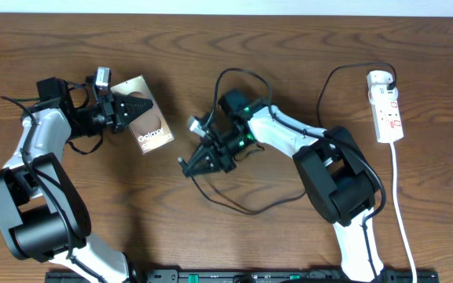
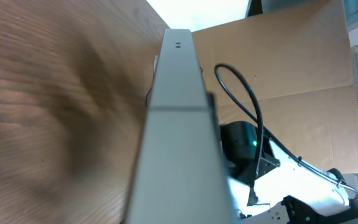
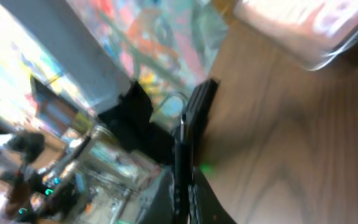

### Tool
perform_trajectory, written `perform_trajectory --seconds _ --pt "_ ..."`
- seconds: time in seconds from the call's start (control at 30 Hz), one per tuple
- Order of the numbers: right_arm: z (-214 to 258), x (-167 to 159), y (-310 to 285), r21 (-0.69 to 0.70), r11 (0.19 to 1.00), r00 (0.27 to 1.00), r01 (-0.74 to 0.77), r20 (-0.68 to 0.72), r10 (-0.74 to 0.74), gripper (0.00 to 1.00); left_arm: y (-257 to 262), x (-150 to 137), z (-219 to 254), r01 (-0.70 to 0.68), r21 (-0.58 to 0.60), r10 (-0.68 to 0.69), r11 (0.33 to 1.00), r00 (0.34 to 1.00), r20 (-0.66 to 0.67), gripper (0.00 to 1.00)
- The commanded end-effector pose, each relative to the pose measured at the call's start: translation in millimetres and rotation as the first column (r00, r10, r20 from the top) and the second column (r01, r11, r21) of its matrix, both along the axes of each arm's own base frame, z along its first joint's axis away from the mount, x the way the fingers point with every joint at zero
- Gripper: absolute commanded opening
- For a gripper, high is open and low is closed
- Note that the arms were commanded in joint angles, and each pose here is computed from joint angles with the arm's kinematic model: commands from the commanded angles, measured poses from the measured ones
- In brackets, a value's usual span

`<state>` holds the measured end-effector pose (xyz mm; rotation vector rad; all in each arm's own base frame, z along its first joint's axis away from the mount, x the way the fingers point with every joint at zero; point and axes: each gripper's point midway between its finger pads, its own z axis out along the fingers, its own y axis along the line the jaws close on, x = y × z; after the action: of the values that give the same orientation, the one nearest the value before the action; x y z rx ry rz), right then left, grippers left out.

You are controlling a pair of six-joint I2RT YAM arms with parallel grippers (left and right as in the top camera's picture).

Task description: Plug charger to phone and switch on socket

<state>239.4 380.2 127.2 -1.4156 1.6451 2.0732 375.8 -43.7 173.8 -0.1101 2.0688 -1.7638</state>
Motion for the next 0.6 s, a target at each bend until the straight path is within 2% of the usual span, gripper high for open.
perform_trajectory --seconds 0.0,0.1,0.37,0.57 --pt "16 18 9 -0.083 0.997 0.984 0.001 -0.176 -0.016 0.01 1 1 14 0.008 -0.037 -0.006 0.999 0.998 0.058 0.07" --pt "28 30 20 -0.074 0.997 0.986 -0.003 -0.166 -0.01 0.01 1 2 14 0.009 -0.033 -0.007 0.999 0.998 0.07 0.07" --pt "35 31 28 -0.102 0.995 0.979 -0.017 -0.206 -0.004 0.01 3 7 15 0.005 -0.032 -0.003 0.999 0.997 0.074 0.07" --pt "31 27 27 -0.136 0.99 0.968 -0.026 -0.252 -0.009 0.01 10 24 23 -0.005 -0.027 0.008 1.0 0.995 0.1 0.08"
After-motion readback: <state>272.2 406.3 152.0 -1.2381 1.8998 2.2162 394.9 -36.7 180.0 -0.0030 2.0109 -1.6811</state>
